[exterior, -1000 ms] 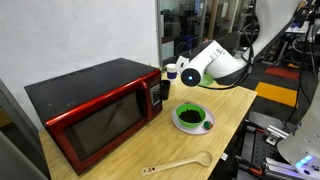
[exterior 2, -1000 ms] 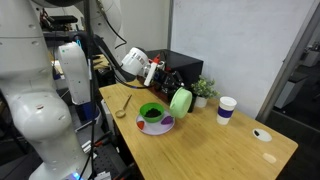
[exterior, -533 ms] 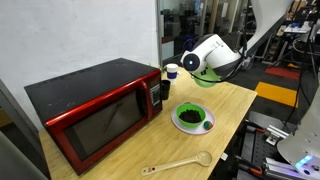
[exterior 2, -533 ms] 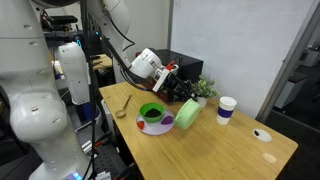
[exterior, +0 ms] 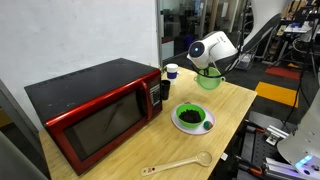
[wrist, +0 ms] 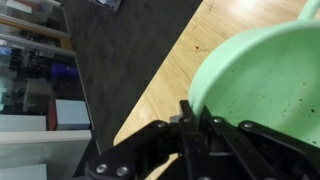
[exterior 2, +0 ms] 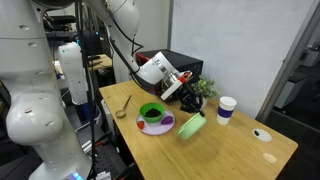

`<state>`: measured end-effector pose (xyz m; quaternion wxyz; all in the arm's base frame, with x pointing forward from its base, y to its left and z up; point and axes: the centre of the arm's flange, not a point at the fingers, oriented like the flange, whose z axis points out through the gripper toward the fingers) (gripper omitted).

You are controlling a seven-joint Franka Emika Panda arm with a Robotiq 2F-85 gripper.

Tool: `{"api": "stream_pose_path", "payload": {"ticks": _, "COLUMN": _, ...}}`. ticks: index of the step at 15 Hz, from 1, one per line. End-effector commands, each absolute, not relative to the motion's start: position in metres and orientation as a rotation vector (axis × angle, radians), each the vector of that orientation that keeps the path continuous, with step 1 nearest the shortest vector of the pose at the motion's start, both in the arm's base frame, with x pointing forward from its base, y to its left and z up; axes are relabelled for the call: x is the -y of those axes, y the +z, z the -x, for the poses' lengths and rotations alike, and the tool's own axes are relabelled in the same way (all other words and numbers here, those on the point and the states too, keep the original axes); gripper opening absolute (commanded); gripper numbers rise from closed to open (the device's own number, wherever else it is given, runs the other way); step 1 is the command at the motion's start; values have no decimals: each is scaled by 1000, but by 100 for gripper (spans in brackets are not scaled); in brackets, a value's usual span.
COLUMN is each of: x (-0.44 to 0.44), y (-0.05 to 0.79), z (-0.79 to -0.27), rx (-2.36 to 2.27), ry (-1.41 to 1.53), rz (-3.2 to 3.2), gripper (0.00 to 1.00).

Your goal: Pour the contents in the green pot into the green bowl

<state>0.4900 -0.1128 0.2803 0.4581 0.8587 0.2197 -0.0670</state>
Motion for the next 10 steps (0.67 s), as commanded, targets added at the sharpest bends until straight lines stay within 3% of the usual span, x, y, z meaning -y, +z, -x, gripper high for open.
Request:
{"api": "stream_pose_path", "payload": {"ticks": 1, "x": 139, "y": 279, "z": -496, "rx": -525, "ry": -115, "rz": -2278, "gripper": 2}}
{"api": "stream_pose_path", "payload": {"ticks": 10, "x": 171, "y": 267, "z": -491, "rx": -323, "ry": 35, "rz": -2566, "gripper": 2}}
